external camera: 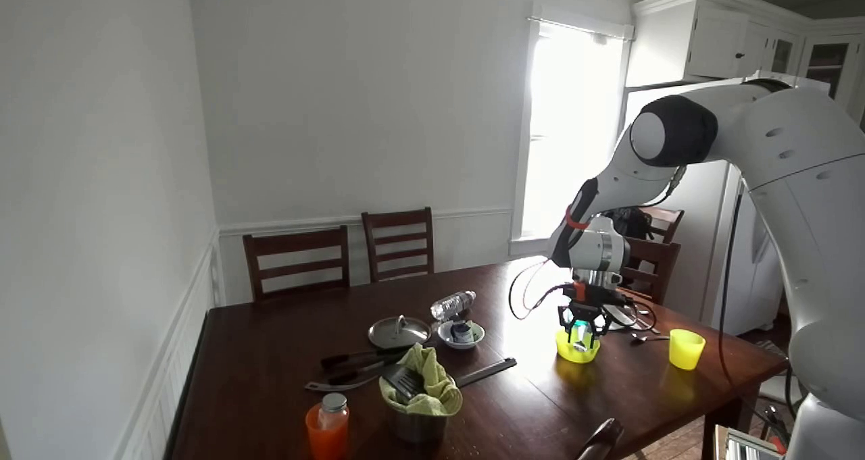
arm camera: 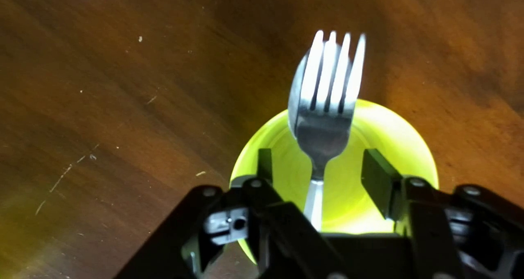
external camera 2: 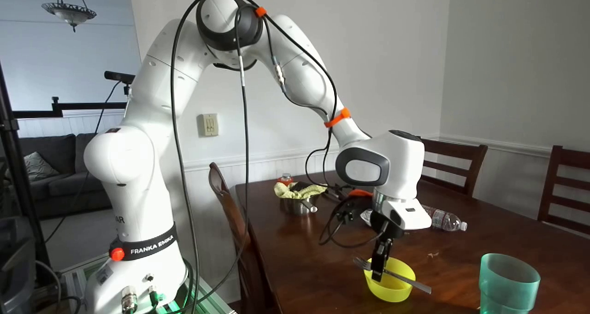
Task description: Stack the spoon and fork on the bowl
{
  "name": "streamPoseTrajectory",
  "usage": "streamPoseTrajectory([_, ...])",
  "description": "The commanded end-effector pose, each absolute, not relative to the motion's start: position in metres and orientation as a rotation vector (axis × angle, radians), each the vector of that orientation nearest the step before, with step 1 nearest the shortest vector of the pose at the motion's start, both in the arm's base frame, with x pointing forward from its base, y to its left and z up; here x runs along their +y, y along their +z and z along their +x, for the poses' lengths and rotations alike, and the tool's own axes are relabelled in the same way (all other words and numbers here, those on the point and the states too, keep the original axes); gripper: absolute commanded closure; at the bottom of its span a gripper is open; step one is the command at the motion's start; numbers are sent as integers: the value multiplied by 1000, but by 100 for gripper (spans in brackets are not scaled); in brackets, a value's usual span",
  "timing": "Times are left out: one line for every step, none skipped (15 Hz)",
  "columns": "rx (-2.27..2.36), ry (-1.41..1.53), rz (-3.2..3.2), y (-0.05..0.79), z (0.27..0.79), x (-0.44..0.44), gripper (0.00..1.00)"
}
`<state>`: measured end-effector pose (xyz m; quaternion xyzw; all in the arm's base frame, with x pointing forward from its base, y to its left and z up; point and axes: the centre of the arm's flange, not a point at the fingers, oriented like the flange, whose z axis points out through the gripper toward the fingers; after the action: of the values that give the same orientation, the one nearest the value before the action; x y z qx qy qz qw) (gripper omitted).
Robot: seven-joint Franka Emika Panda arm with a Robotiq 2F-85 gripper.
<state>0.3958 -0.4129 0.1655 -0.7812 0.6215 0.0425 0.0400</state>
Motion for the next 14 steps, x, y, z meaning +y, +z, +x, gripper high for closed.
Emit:
streamPoseTrajectory([1878, 119, -2371, 171, 398, -419, 9])
streamPoseTrajectory([1875, 106, -2373, 176, 398, -418, 1])
streamPoseTrajectory([1876, 96, -2374, 182, 399, -418, 0])
streamPoseTrajectory([1876, 85, -2376, 188, 399, -417, 0])
streamPoseTrajectory([1881, 71, -2386, 196, 399, -415, 0])
streamPoseTrajectory([1879, 59, -2391, 205, 399, -414, 0])
streamPoseTrajectory([1888, 46, -2402, 216, 399, -412, 0])
streamPoseTrajectory([1906, 40, -2418, 227, 399, -413, 0])
streamPoseTrajectory([1942, 25, -2423, 239, 397, -414, 0])
streamPoseTrajectory([1955, 9, -2437, 251, 395, -415, 0])
streamPoseTrajectory([1964, -8, -2457, 262, 391, -416, 0])
streamPoseTrajectory([1956, -18, -2494, 273, 388, -415, 0])
streamPoseTrajectory([1943, -38, -2536, 283, 385, -415, 0])
streamPoseTrajectory([1943, -53, -2562, 292, 382, -414, 0])
